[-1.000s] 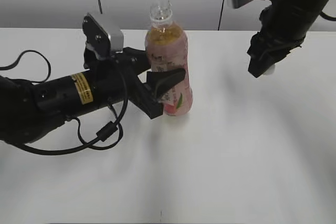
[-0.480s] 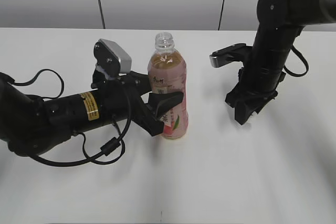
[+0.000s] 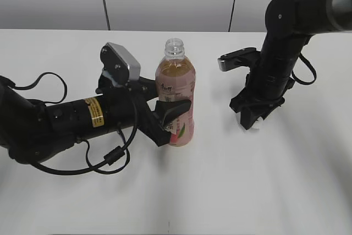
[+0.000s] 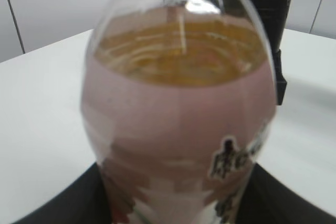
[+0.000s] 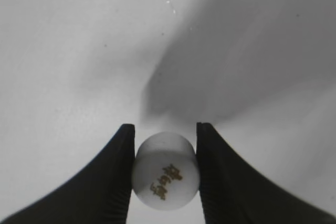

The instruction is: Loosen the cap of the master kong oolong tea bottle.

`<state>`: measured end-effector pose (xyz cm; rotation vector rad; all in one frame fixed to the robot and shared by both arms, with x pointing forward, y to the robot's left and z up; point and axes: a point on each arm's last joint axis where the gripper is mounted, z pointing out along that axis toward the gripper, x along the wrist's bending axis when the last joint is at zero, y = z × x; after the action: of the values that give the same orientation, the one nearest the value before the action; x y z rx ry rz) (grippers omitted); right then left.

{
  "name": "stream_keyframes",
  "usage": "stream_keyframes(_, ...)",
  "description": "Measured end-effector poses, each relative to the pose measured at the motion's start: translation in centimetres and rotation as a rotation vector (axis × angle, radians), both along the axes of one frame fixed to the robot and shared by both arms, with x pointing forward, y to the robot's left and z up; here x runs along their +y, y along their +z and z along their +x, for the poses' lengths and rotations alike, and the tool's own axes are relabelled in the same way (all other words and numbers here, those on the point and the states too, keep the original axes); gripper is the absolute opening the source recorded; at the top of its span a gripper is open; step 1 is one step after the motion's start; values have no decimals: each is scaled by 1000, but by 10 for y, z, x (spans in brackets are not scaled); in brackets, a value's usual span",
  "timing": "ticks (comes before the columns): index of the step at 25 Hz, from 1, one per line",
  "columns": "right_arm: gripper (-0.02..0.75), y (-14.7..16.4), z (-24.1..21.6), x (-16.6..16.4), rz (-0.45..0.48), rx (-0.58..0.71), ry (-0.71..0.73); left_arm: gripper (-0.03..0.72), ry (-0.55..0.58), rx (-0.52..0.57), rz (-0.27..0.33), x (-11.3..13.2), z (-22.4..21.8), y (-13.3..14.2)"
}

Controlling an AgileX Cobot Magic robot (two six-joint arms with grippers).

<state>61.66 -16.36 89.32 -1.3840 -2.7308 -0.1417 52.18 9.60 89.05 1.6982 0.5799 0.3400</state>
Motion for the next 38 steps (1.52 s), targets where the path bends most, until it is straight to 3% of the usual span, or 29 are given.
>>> stream_keyframes(6, 290, -1, 1, 0, 2, -7, -16, 378, -2, -4, 3, 0, 0, 0)
stream_keyframes(11, 450, -1, 1, 0, 2, -6, -21, 378, -3, -4, 4, 0, 0, 0)
stream_keyframes(14, 505, -1, 1, 0, 2, -5, -21, 381, -3, -6, 5, 0, 0, 0)
stream_keyframes(20, 521, -1, 1, 1, 12, -2, -29, 424, -9, -9, 3, 0, 0, 0)
stream_keyframes(26, 523, -1, 0, 3, 29, 4, -43, 531, -16, -36, -37, -1, -1, 6)
stream_keyframes(34, 523, 18, -4, 1, 30, 2, -35, 547, -46, -23, -27, -1, -6, 4)
stream_keyframes(38, 523, 25, -6, 1, 27, 7, -42, 547, -21, 33, -5, 15, -18, -5)
